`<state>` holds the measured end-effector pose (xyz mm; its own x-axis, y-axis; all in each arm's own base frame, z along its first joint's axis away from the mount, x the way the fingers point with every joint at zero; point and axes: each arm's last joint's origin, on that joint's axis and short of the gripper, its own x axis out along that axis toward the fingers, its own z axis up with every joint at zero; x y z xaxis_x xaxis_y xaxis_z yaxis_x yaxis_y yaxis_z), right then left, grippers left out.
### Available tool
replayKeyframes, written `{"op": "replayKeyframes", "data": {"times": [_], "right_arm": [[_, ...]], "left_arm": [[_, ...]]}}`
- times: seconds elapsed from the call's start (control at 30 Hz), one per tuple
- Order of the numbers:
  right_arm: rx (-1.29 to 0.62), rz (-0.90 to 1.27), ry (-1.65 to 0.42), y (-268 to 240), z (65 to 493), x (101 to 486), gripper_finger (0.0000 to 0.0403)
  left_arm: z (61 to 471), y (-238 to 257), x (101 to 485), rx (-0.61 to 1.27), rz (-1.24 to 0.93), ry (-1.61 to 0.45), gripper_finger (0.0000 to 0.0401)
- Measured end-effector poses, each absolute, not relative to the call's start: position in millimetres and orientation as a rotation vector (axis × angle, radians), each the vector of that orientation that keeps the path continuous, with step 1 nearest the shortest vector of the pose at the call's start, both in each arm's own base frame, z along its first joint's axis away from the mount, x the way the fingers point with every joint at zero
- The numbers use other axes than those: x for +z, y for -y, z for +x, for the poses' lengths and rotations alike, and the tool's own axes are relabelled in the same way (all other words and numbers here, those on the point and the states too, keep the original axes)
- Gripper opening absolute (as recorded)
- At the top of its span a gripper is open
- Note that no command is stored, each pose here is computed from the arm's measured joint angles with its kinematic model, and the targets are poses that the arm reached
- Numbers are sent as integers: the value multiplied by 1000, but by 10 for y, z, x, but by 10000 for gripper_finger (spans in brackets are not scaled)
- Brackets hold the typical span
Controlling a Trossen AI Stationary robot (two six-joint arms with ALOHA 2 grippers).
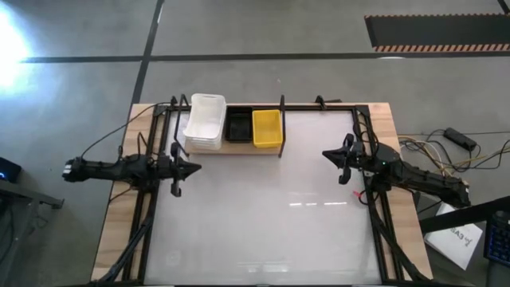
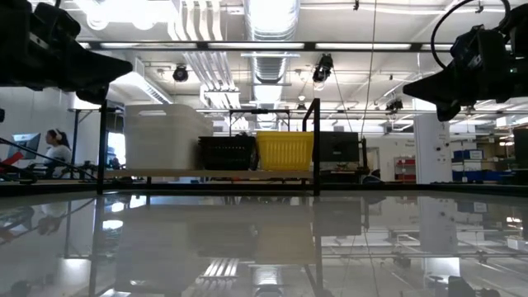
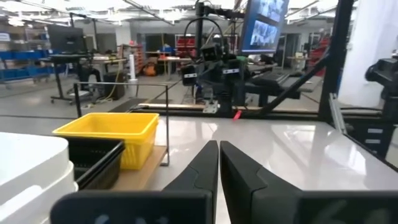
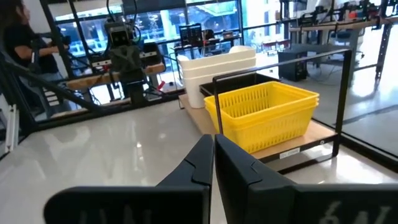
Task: Stack baskets on shelf by color
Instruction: Return to Home Position
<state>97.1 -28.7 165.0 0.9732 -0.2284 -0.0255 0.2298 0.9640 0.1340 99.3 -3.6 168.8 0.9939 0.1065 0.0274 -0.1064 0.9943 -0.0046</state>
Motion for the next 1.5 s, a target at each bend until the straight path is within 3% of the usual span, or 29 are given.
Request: {"op": "replayKeyframes", "data": {"times": [0.33, 0.9, 1.13, 1.5], "right_arm": [[-231, 147, -44, 290, 982, 1622, 8], [80, 189, 46, 169, 963, 1722, 8], [-2, 203, 73, 97, 978, 1735, 8], [3, 51, -11, 30, 994, 1657, 9]], "left_arm": [[1008, 35, 1669, 118, 7, 7, 0], [1026, 36, 1643, 118, 11, -21, 0], [1027, 37, 1640, 118, 11, -23, 0], [1028, 37, 1638, 118, 11, -25, 0]]}}
